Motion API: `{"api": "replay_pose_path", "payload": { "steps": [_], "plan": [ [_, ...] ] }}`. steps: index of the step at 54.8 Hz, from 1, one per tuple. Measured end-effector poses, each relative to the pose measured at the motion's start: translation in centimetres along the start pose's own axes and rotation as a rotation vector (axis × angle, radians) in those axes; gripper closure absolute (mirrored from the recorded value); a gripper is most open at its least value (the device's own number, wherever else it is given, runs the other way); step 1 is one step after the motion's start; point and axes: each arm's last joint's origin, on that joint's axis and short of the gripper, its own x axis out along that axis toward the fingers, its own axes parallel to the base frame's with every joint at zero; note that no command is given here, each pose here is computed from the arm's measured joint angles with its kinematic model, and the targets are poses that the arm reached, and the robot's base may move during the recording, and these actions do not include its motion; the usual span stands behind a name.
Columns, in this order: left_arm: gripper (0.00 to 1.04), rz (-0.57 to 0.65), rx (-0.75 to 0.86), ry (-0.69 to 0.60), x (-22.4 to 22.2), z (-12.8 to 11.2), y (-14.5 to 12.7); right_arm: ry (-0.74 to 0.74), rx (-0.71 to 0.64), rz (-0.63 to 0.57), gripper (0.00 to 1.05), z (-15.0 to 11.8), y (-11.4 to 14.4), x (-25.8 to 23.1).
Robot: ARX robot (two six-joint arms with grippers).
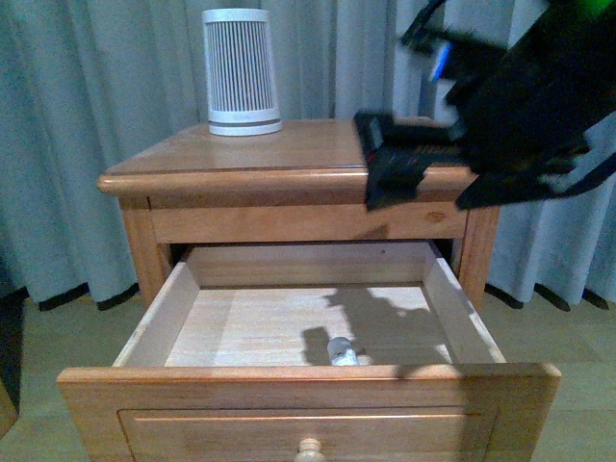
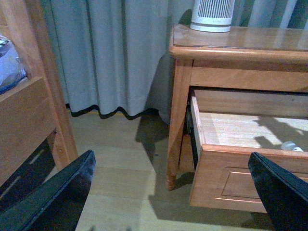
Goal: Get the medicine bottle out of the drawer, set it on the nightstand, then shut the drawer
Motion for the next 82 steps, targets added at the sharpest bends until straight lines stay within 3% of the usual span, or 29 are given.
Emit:
{"api": "replay_pose_path", "payload": {
  "steps": [7,15,28,65,82],
  "plan": [
    [0.06,0.0,0.0,0.0,0.0,0.0,0.0,0.09,-0.054,-0.018,0.07,-0.3,2.7,4.6],
    [0.06,0.0,0.0,0.0,0.0,0.0,0.0,0.136,-0.077,-0.05,0.07,-0.8,3.6,7.6],
    [0.06,0.0,0.0,0.0,0.0,0.0,0.0,0.205,-0.052,-0.085,0.07,-2.5,3.1,11.3],
    [0.06,0.0,0.0,0.0,0.0,0.0,0.0,0.269,0.074,-0.09,0.07,-4.2,1.9,16.0],
    [0.06,0.0,0.0,0.0,0.0,0.0,0.0,0.272,0.091,-0.083,0.49,-4.3,2.1,16.4]
  ]
}}
